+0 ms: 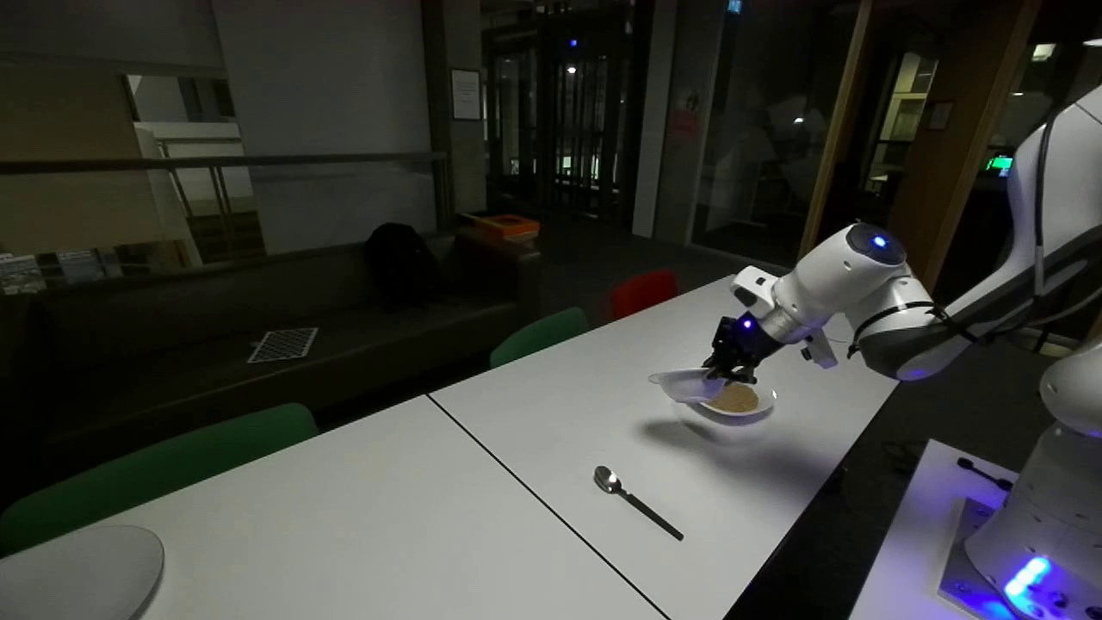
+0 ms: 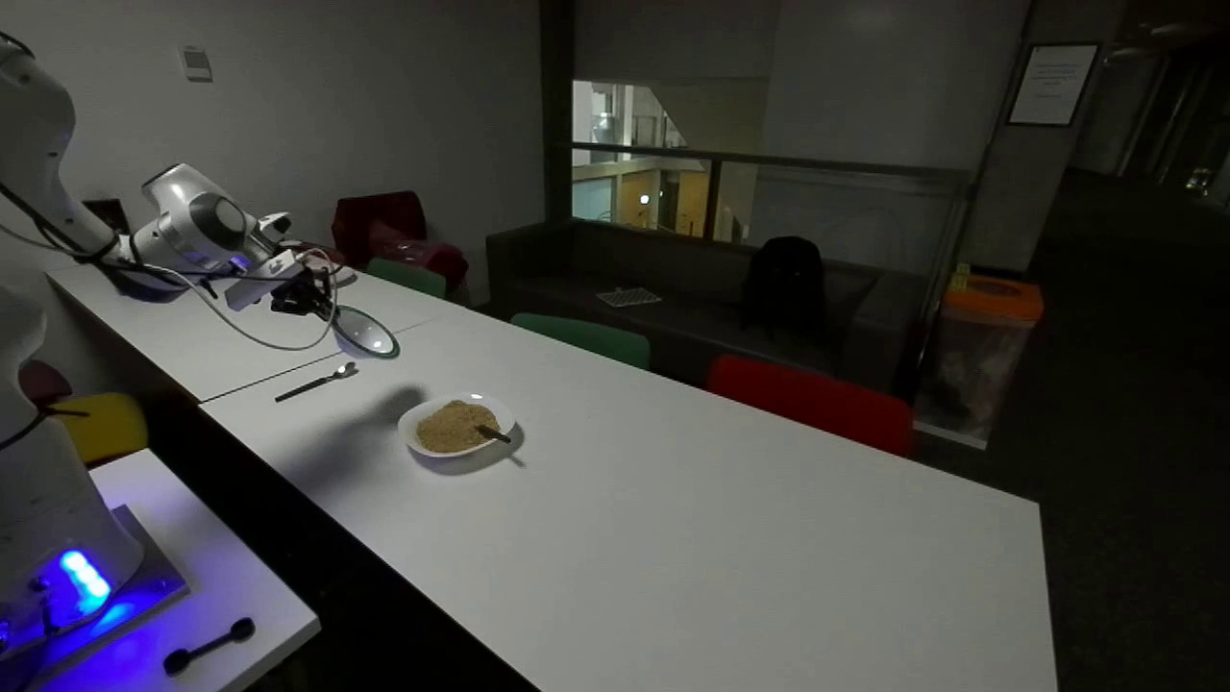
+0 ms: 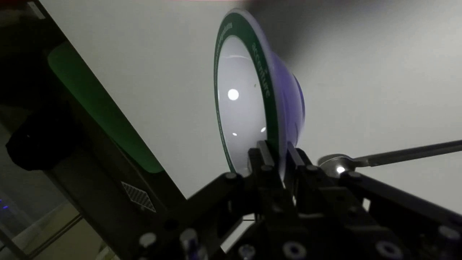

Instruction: Put the spoon in the left bowl on the table, then pour the contents from the left bowl to the right bowl

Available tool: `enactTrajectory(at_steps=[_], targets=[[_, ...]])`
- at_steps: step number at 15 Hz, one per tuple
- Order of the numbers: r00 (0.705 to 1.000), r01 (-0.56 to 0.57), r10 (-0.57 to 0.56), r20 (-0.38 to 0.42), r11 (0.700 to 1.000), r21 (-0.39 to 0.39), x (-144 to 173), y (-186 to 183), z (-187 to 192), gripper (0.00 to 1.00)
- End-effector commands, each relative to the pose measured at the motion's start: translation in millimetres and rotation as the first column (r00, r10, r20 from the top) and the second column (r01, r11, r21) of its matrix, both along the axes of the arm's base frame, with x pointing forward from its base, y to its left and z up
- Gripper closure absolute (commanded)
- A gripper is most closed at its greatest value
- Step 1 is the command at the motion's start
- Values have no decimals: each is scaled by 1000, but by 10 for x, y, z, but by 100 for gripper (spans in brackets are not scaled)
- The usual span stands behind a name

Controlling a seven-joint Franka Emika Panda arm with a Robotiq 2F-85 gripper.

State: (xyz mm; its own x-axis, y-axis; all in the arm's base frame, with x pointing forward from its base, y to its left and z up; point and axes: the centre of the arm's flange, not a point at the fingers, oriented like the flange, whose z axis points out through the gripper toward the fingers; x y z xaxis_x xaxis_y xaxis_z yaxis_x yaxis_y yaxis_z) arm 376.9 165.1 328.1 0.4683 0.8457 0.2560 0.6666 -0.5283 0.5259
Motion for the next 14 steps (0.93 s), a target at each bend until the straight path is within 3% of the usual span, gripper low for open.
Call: enactTrajectory(at_steps=[1, 6, 14], targets=[[995, -91, 93, 24, 994, -64, 1, 332, -321, 97], [984, -162, 170, 53, 979, -121, -54, 570, -484, 97], [978, -157, 179, 110, 970, -187, 112, 361, -679, 97]])
